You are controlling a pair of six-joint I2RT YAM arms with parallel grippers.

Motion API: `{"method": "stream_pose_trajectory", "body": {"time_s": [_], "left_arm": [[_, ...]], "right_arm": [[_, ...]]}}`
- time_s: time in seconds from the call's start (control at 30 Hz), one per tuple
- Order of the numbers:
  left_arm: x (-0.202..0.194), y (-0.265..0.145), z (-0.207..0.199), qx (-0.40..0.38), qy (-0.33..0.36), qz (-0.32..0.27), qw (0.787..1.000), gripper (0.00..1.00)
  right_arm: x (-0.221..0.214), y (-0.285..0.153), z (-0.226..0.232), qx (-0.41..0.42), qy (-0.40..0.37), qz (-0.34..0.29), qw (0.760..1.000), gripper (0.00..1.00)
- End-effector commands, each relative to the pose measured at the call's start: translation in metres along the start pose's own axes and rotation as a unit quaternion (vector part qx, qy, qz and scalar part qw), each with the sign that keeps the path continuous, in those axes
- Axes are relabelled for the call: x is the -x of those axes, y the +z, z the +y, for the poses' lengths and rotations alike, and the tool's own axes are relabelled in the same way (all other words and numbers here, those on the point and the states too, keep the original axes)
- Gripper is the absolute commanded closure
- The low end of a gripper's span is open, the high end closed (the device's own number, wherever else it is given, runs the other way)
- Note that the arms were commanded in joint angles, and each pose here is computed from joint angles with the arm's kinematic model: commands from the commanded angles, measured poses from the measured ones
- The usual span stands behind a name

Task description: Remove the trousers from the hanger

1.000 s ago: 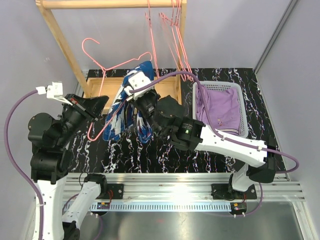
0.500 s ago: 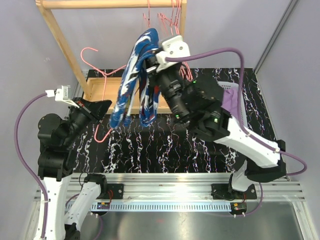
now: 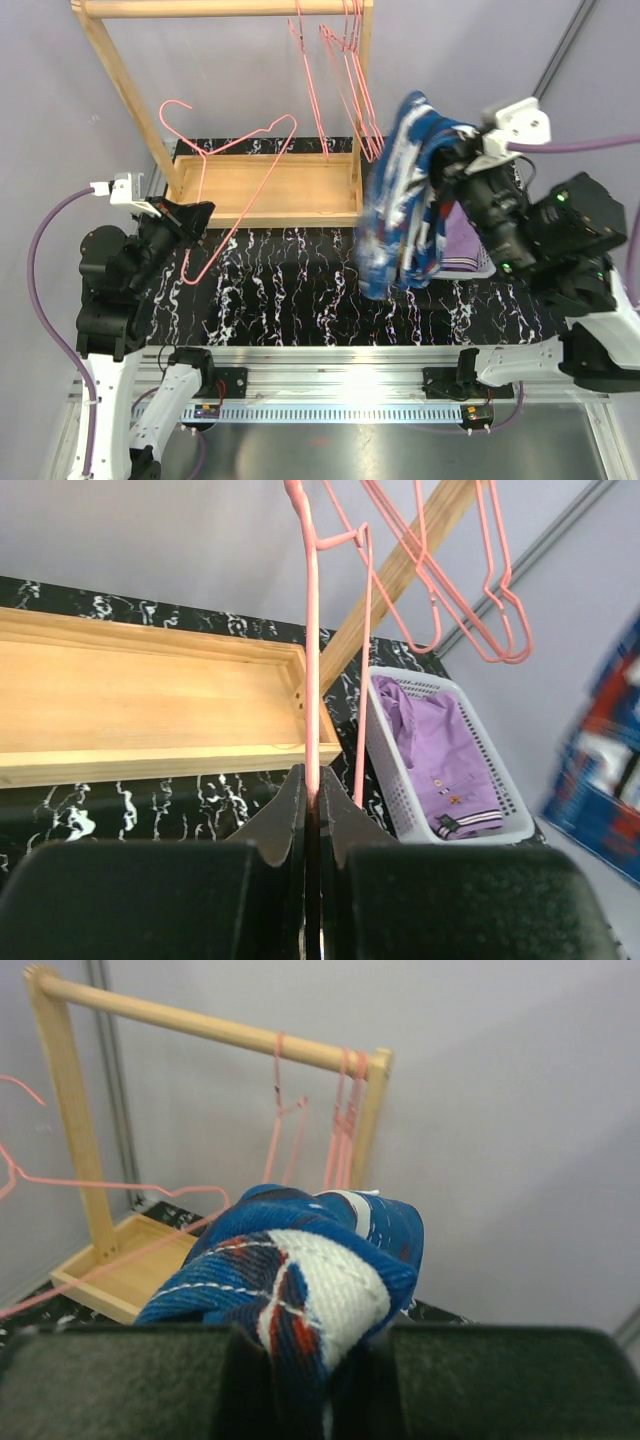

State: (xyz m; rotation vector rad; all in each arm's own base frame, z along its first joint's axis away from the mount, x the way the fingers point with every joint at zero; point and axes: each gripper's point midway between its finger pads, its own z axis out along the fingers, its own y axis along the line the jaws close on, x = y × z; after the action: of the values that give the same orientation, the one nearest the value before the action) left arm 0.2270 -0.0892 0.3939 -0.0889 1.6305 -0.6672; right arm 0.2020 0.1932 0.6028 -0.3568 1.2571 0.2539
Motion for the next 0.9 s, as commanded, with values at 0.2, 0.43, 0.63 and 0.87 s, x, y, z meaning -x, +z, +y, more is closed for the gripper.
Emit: {"method": "stream_pose_trajectory", "body": {"time_s": [0.2, 0.43, 0.63, 0.87], "left_arm": [[0.012, 0.003, 0.01, 0.022, 0.04, -0.026, 0.999, 1.0], [0.012, 0.002, 0.012, 0.03, 0.041, -0.024, 0.998, 1.0], [0.02, -0.005, 0.005, 0.026, 0.043, -0.031, 0.998, 1.0], [0.025, -0.007, 0.002, 0.023, 0.05, -0.029, 0.998, 1.0]], "right_arm": [[-0.03, -0.048, -0.085, -0.134, -0.01, 0.043, 0.99, 1.0], [-0.077, -0.039, -0.094, -0.246, -0.148, 0.096, 0.953, 1.0], [-0.145, -0.014, -0.125, -0.325, -0.218, 0.191, 0.9, 1.0], [-0.132, -0.047, -0.164, -0.4, -0.165, 0.158, 0.888, 1.0]]}}
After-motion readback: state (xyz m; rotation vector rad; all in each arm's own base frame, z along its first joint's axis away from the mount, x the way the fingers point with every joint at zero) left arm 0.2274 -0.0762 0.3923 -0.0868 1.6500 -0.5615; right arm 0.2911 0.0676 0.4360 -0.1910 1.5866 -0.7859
